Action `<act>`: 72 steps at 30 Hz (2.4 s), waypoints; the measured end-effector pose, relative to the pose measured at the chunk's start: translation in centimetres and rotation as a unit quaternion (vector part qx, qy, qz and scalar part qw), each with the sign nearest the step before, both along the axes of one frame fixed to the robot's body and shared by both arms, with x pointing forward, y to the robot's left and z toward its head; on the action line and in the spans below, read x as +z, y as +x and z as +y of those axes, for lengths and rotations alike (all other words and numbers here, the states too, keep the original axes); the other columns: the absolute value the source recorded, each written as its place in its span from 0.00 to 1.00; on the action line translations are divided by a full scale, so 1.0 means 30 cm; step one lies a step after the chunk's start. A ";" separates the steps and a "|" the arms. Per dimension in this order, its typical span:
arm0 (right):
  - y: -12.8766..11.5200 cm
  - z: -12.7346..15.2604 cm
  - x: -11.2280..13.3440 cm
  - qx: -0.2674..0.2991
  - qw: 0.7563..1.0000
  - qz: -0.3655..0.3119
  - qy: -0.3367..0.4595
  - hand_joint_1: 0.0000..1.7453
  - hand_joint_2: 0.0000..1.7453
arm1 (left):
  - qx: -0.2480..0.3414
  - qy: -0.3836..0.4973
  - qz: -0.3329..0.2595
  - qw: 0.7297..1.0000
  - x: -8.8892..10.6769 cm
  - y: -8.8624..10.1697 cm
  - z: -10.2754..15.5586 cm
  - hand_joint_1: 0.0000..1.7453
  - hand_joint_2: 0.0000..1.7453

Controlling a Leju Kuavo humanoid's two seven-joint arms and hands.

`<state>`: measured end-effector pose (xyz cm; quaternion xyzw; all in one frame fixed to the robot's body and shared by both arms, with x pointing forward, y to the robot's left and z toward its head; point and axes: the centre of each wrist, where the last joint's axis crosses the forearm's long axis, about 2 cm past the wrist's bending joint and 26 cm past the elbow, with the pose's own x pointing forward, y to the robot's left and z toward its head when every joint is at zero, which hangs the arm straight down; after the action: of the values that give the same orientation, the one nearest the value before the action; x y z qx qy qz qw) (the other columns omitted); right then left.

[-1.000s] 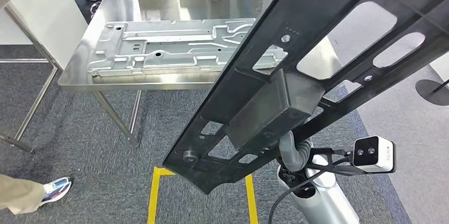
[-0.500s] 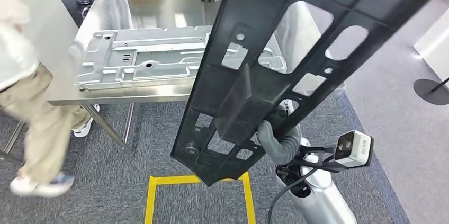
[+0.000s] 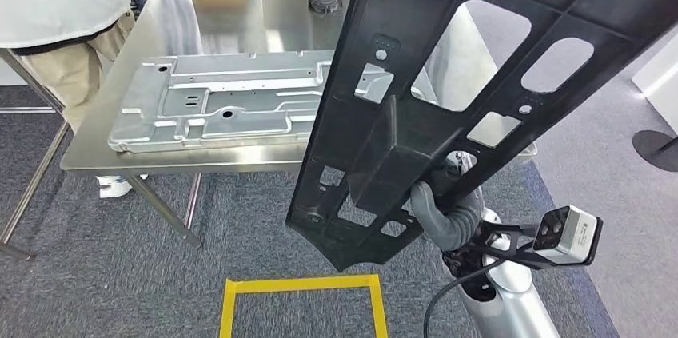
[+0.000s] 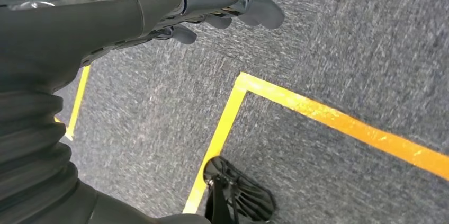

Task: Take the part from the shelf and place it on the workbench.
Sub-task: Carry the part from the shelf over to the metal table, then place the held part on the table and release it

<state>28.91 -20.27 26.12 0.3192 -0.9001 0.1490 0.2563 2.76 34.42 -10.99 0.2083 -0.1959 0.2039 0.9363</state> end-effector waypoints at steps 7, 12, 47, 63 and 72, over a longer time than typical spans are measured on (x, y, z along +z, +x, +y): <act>-0.016 -0.028 -0.015 -0.006 1.000 -0.011 0.009 1.00 1.00 | -0.006 0.002 0.000 1.000 0.002 0.007 0.011 0.00 1.00; -0.021 -0.038 -0.028 -0.009 1.000 -0.008 0.007 1.00 1.00 | -0.006 0.003 0.005 1.000 0.001 -0.006 0.015 0.00 1.00; -0.018 -0.110 0.006 -0.217 0.972 -0.077 -0.048 1.00 1.00 | 0.003 0.009 0.016 1.000 0.002 -0.002 0.021 0.00 1.00; 0.011 -0.240 0.097 -0.465 0.859 -0.158 -0.144 1.00 1.00 | 0.001 0.011 0.008 1.000 0.002 0.003 0.016 0.00 1.00; 0.111 -0.219 0.084 -0.529 0.771 -0.158 -0.316 1.00 1.00 | -0.007 0.003 0.003 1.000 0.002 0.007 0.015 0.00 1.00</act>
<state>32.23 -26.84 28.63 -0.3351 -0.8565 0.3144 0.2353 2.96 34.86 -10.93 0.2103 -0.1949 0.1956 0.9378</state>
